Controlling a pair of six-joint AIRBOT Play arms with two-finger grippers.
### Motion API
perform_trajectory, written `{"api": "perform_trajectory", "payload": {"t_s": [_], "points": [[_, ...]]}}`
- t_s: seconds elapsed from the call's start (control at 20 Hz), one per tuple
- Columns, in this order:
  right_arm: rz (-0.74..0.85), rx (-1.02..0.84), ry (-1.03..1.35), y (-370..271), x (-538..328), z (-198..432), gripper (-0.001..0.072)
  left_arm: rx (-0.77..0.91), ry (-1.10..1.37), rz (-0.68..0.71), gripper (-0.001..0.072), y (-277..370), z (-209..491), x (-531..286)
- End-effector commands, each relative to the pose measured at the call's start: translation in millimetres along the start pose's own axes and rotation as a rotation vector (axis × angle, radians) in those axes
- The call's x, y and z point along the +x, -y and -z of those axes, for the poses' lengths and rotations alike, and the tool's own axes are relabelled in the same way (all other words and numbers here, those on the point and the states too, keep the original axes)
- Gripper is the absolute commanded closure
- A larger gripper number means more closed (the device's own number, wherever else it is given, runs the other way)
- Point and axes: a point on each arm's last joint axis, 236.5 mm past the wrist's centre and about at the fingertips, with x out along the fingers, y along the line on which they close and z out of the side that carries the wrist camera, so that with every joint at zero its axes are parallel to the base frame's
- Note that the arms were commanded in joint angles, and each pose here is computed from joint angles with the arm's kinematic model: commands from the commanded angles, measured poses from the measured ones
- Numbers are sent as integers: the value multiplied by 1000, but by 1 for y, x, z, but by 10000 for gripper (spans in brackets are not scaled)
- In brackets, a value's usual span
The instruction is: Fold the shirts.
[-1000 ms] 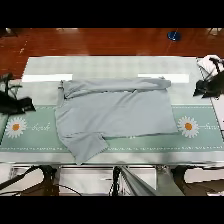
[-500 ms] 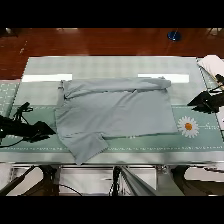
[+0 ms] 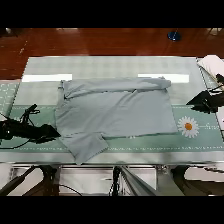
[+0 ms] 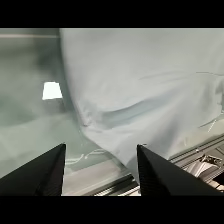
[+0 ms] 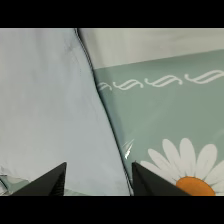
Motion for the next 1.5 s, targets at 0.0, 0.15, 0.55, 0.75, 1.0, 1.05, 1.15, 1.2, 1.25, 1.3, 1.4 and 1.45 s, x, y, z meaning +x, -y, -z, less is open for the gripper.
{"api": "perform_trajectory", "payload": {"t_s": [0.0, 0.15, 0.55, 0.75, 1.0, 1.05, 1.15, 1.2, 1.25, 1.3, 1.4, 1.45], "points": [[-4, -1, -3, -1, 0, 1, 218, 26, -45, -7, 145, 5, 3, 11], [-5, -1, -7, -1, 0, 2, 218, 23, -99, -11, 145, 8, 8, 23], [-8, 1, -16, -2, 0, 4, 219, 61, -23, -59, 676, 11, -18, 42], [41, 27, -64, 9, -1, 16, 219, 65, -29, -56, 679, 12, -17, 42], [180, 85, -174, 41, -7, 43, 214, 66, -29, -56, 678, 12, -17, 42], [160, 88, -179, 38, -4, 45, 152, 66, -29, -58, 678, 11, -17, 42], [143, 93, -208, 38, 6, 55, 119, 76, -30, -59, 678, 11, -16, 42], [139, 104, -219, 40, 11, 61, 120, 78, -30, -58, 678, 11, -16, 42], [133, 115, -235, 41, 17, 67, 120, 79, -30, -58, 678, 11, -16, 42], [122, 128, -253, 41, 22, 74, 120, 85, -30, -59, 678, 11, -17, 42], [112, 144, -264, 42, 31, 81, 122, 92, -29, -59, 678, 11, -17, 42], [108, 149, -263, 43, 33, 82, 123, 92, -29, -59, 678, 11, -17, 42]]}}
